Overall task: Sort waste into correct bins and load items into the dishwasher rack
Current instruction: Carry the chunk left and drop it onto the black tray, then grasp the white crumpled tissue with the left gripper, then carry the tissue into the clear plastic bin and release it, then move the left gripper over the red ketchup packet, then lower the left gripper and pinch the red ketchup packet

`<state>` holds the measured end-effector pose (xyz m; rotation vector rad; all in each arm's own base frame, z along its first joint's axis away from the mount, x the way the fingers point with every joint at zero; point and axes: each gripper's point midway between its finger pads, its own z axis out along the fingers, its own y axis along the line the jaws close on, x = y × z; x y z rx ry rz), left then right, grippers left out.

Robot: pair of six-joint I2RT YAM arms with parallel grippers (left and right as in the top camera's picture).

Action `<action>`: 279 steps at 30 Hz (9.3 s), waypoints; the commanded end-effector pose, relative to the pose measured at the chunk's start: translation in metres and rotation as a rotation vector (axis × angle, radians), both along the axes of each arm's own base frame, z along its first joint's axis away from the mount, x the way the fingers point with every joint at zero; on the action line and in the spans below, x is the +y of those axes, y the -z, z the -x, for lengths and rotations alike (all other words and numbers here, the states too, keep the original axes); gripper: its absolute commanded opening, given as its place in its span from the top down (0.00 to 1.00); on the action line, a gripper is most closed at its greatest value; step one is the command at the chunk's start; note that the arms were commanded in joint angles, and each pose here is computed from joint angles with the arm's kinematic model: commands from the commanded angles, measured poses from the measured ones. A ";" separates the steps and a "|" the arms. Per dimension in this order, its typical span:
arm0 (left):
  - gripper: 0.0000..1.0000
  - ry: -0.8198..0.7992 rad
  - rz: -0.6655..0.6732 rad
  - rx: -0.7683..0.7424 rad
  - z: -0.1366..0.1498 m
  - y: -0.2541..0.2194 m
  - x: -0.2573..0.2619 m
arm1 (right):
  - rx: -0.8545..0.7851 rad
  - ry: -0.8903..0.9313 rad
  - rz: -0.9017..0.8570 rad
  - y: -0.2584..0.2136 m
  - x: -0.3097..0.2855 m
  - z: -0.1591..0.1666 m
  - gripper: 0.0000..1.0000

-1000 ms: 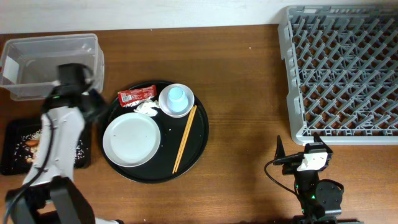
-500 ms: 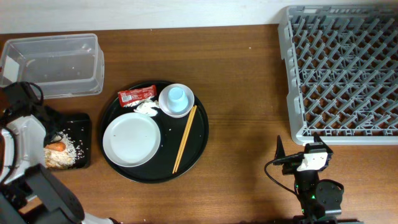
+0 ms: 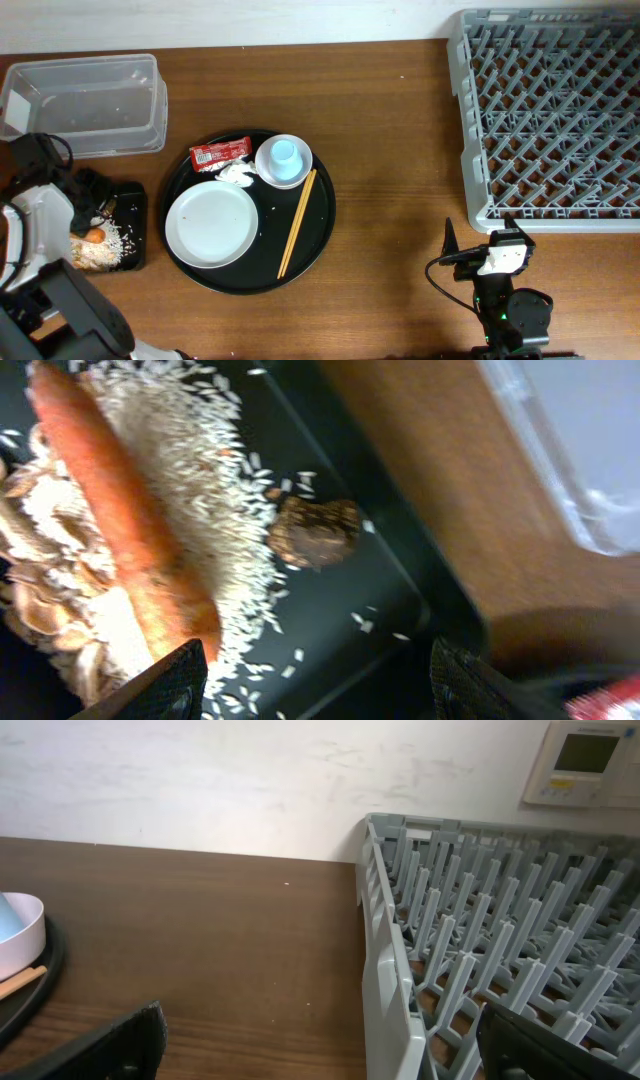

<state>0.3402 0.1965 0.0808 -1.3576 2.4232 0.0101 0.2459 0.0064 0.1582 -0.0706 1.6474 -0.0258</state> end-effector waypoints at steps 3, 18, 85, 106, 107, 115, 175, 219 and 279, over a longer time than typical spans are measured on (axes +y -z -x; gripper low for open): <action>0.32 0.149 0.166 -0.274 -0.026 -0.069 -0.053 | 0.002 0.002 0.003 0.003 0.000 0.000 0.02; 0.29 0.784 0.234 -0.336 -0.070 -0.110 -0.260 | 0.002 0.002 0.003 0.003 0.000 0.000 0.02; 1.00 1.229 0.164 -0.019 -0.128 -0.041 -0.274 | 0.002 0.002 0.004 0.003 0.000 0.000 0.02; 0.69 0.422 -0.250 -0.237 -0.196 -0.122 -0.034 | 0.002 0.002 0.003 0.003 0.000 0.000 0.02; 0.41 0.417 -0.250 -0.235 -0.195 -0.122 -0.031 | 0.002 0.002 0.004 0.003 0.000 0.000 0.02; 0.01 0.444 -0.194 -0.245 -0.194 -0.119 -0.040 | 0.002 0.002 0.003 0.003 0.000 0.000 0.02; 0.53 1.022 -0.039 0.165 -0.100 0.083 -0.218 | 0.002 0.002 0.003 0.003 0.000 0.000 0.02; 0.25 0.025 0.384 0.099 -0.078 0.022 -0.250 | 0.002 0.002 0.004 0.003 0.000 0.000 0.02; 0.69 -0.257 0.397 0.024 -0.114 0.090 -0.257 | 0.002 0.002 0.003 0.003 0.000 0.000 0.02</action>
